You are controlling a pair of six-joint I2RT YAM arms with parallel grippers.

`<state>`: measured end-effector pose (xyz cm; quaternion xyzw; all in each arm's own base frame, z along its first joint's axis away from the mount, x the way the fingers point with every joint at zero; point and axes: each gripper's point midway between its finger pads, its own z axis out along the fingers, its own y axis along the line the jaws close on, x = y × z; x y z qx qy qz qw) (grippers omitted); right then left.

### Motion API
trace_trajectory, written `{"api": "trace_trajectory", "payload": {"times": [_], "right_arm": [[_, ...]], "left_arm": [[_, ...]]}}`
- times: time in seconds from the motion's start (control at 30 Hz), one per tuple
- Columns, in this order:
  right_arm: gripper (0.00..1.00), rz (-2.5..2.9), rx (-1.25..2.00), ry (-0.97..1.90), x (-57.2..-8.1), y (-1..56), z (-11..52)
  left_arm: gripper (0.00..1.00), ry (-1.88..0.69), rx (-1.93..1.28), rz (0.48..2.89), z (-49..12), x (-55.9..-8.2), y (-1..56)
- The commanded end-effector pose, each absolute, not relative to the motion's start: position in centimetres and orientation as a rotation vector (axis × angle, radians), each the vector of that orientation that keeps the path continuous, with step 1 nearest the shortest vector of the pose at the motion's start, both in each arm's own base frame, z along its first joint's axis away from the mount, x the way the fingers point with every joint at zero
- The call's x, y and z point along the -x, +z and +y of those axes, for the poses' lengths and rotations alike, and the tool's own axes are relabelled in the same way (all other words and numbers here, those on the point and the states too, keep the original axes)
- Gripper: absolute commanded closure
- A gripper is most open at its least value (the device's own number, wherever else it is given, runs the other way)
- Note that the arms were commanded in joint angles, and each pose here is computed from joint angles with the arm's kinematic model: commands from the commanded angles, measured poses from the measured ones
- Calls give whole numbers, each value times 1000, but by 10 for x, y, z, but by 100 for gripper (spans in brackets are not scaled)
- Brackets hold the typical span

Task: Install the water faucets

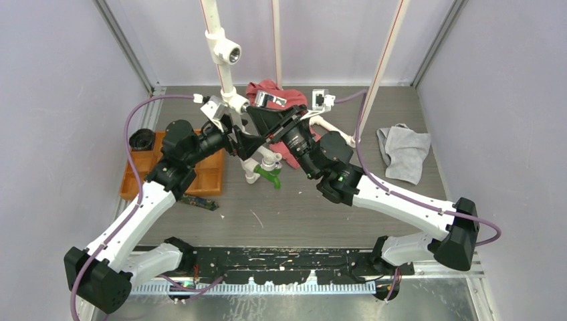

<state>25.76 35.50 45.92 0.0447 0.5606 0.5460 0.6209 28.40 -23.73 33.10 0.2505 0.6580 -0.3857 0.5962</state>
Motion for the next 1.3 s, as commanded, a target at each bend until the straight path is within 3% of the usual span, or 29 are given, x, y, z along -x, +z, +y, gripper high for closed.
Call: {"api": "trace_trajectory", "payload": {"times": [0.0, 0.83, 1.27], "right_arm": [[100, 1346, -189, 1192, -267, 449, 352], [100, 1456, -474, 1318, -254, 430, 352], [100, 1403, -485, 1223, -254, 436, 324]], "left_arm": [[7, -992, -642, 1466, -257, -266, 348], [8, -1004, -731, 1433, -285, -241, 351], [8, -988, -712, 1449, -284, -245, 349]]}}
